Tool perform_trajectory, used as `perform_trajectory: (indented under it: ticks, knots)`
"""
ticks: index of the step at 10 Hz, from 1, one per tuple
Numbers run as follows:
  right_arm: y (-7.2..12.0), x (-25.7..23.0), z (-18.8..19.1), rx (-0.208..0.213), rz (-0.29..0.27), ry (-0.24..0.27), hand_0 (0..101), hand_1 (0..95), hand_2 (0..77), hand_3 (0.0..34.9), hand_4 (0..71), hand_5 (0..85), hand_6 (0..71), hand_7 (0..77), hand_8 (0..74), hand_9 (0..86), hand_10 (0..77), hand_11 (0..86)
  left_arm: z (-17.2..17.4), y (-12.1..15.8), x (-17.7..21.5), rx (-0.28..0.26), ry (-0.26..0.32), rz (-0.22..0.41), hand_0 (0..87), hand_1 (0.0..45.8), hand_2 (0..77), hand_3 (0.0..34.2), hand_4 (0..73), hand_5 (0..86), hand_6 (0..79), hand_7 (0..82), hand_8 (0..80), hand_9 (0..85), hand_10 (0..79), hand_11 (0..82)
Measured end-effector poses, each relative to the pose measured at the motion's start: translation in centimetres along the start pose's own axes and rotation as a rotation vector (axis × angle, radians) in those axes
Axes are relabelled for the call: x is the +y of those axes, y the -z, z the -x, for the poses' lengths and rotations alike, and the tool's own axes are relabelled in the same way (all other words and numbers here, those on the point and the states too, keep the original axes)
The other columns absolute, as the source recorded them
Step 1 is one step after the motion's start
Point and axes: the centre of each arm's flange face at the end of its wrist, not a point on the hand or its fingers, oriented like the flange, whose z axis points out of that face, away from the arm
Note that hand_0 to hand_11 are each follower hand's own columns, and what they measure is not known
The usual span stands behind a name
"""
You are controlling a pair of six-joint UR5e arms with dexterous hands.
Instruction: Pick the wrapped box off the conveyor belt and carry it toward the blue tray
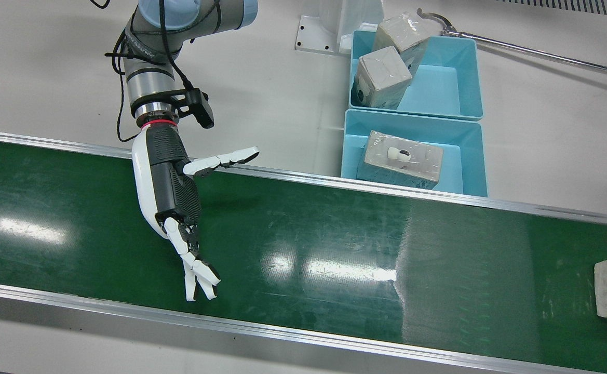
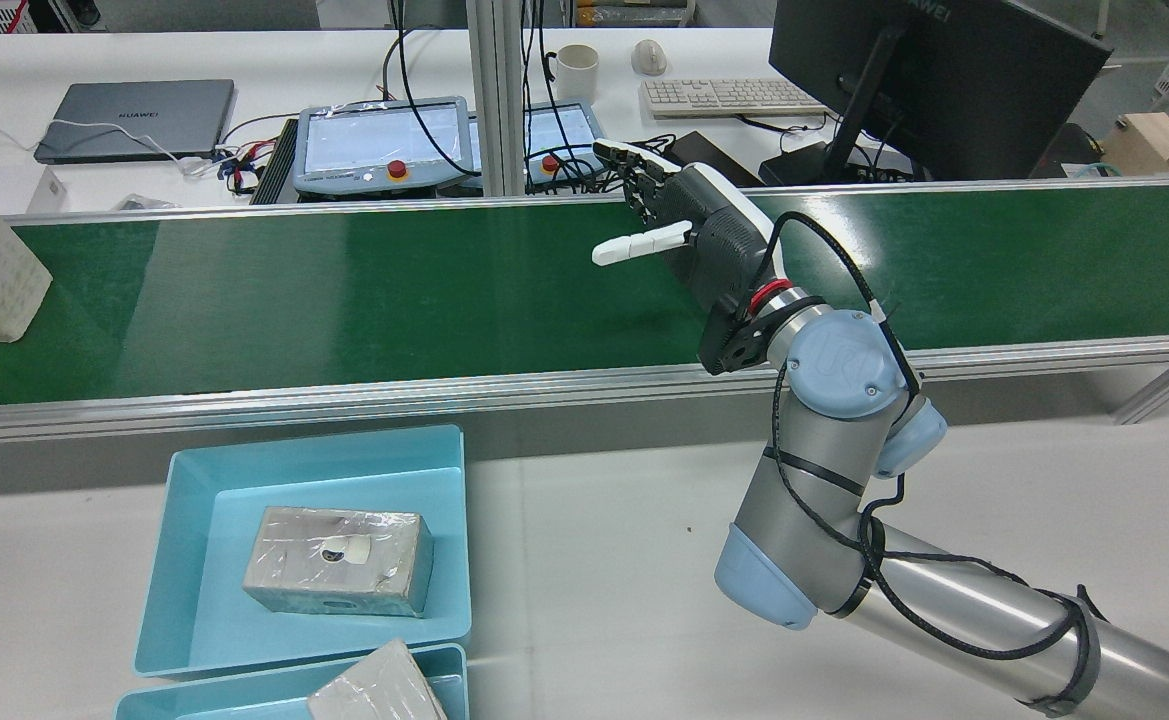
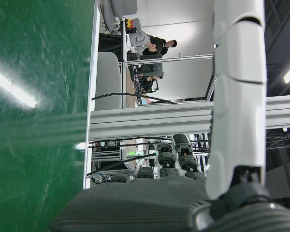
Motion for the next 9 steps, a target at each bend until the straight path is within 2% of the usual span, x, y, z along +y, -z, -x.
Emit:
perform_trajectory:
  ticks: [9]
  knots:
    - [0.03, 0.09, -0.1, 0.003, 0.002, 0.002, 49, 14.7, 4.9, 0.0, 8.7, 14.7, 2.7, 1.6, 0.0, 1.1, 0.0, 1.6, 0.0, 0.0, 0.0, 0.0, 0.0, 0.0, 0.0, 0.0, 1.1, 0.0, 0.0, 1.1, 0.5, 0.5, 0.5, 0.5, 0.5, 0.5]
